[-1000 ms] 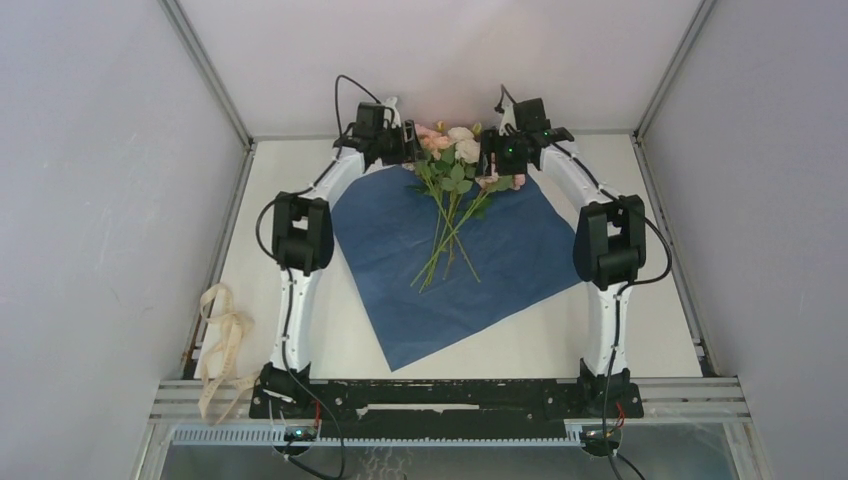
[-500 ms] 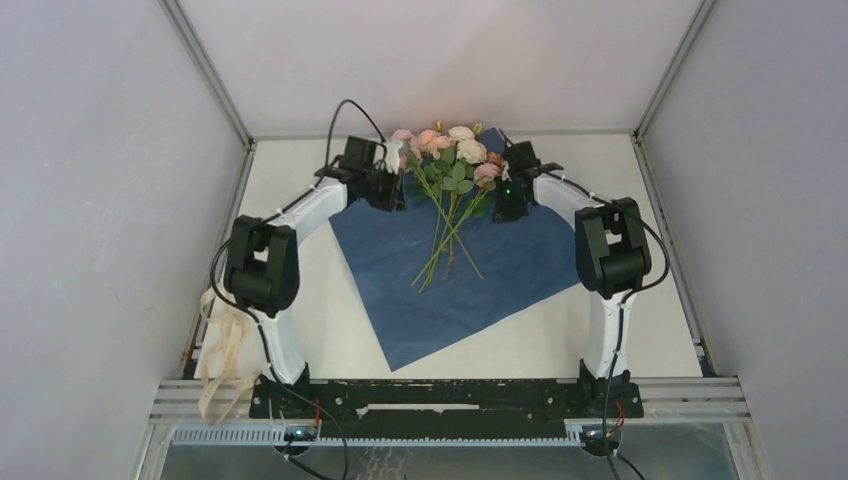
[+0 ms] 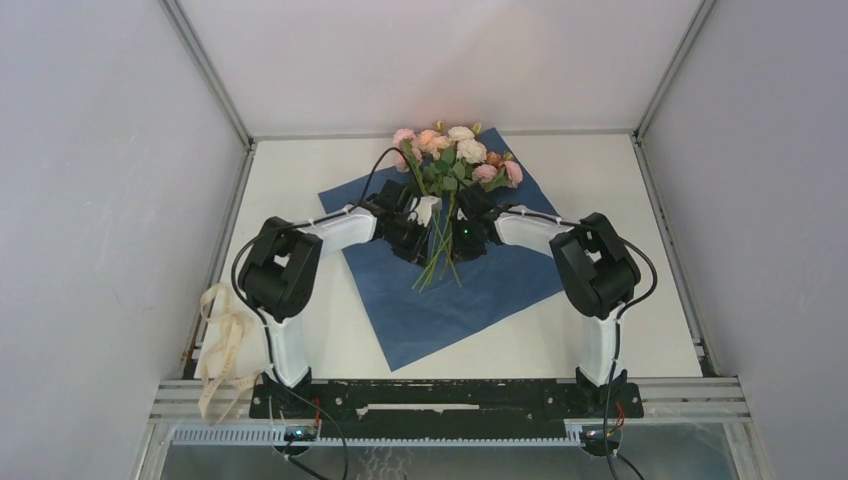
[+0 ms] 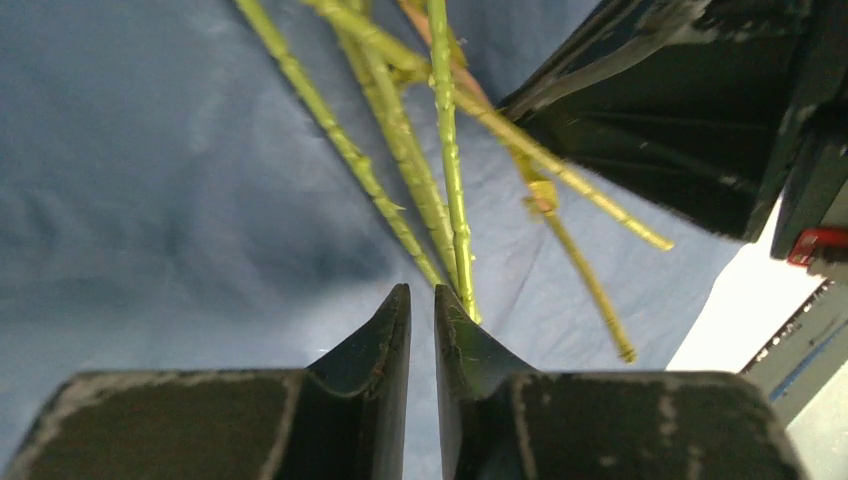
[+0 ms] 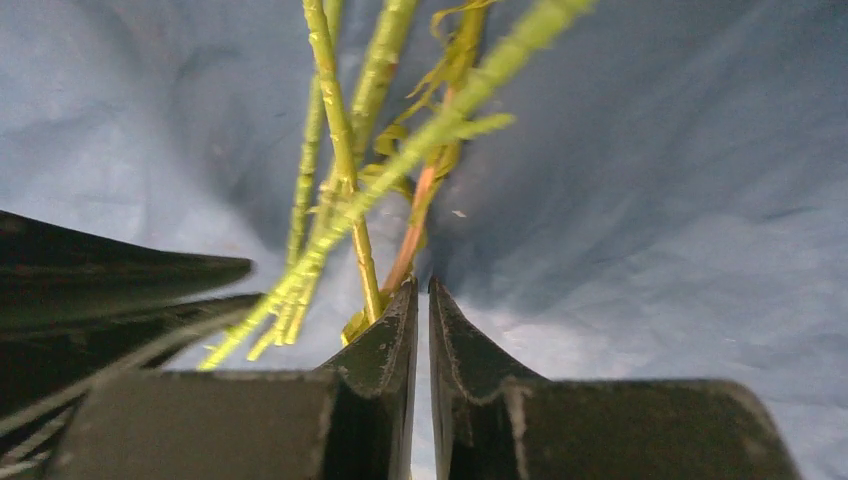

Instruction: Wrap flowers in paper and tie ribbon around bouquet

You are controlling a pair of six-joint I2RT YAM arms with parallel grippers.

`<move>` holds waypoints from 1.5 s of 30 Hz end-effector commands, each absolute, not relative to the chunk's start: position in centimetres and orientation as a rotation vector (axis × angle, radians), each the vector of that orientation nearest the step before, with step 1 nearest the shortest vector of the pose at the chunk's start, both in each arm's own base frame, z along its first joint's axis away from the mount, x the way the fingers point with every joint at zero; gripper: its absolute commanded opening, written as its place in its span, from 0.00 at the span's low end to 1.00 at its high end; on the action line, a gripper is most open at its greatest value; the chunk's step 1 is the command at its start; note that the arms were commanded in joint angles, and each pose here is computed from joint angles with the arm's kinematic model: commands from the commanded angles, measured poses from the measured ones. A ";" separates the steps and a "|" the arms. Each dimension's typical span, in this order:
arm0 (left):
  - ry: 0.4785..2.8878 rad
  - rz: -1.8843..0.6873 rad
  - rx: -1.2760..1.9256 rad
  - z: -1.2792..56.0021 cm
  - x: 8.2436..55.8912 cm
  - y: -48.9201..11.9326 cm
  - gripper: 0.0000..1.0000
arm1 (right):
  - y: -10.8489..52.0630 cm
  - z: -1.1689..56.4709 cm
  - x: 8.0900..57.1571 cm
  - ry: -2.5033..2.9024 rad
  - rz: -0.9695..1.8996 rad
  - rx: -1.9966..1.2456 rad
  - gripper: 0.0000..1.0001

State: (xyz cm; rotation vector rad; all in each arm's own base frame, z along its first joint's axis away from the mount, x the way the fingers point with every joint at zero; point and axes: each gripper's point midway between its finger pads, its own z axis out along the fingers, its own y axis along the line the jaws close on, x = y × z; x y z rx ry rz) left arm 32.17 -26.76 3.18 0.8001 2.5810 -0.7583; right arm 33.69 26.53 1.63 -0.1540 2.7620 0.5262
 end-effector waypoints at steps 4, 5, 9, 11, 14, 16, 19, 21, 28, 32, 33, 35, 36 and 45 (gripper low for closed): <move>2.571 -0.927 0.760 3.1 30.1 -30.2 0.18 | 31.6 5.8 33.9 2.620 0.761 -0.044 0.15; 2.565 -0.935 0.759 3.2 30.0 -30.6 0.18 | 31.7 5.7 33.7 2.619 0.770 -0.027 0.15; 2.543 -0.954 0.757 3.5 29.4 -31.5 0.21 | 31.9 5.3 32.5 2.611 0.809 0.032 0.15; 2.550 -0.938 0.767 3.4 29.3 -31.2 0.23 | 31.1 5.2 32.1 2.613 0.781 0.057 0.15; 2.591 -0.864 0.800 3.4 29.3 -29.3 0.27 | 29.1 5.6 32.4 2.604 0.709 0.055 0.18; 2.595 -0.834 0.805 4.4 29.9 -28.0 0.30 | 27.6 6.2 32.9 2.588 0.658 0.040 0.20; 2.524 -0.774 0.853 7.0 31.3 -26.7 0.38 | 25.3 7.5 34.2 2.547 0.617 0.029 0.23; 2.469 -0.734 0.918 8.8 32.4 -26.3 0.41 | 23.7 8.2 35.3 2.530 0.586 0.043 0.26; 2.538 -0.549 0.582 9.5 42.6 -20.9 0.38 | 17.0 8.2 42.5 2.495 0.326 0.147 0.26; 2.529 -0.405 0.362 8.6 49.9 -18.1 0.35 | 15.4 7.9 47.6 2.473 0.208 0.181 0.25; 2.515 -0.375 0.352 8.5 51.2 -17.9 0.35 | 15.1 7.3 48.5 2.482 0.177 0.184 0.25; 2.487 -0.323 0.337 8.2 53.4 -17.7 0.35 | 14.4 6.4 50.3 2.501 0.106 0.192 0.24; 2.474 -0.298 0.327 8.1 54.4 -17.7 0.35 | 14.2 6.0 51.0 2.512 0.084 0.198 0.24; 2.418 -0.437 0.316 7.1 58.2 -22.3 0.39 | 17.3 4.7 55.0 2.496 0.184 0.133 0.23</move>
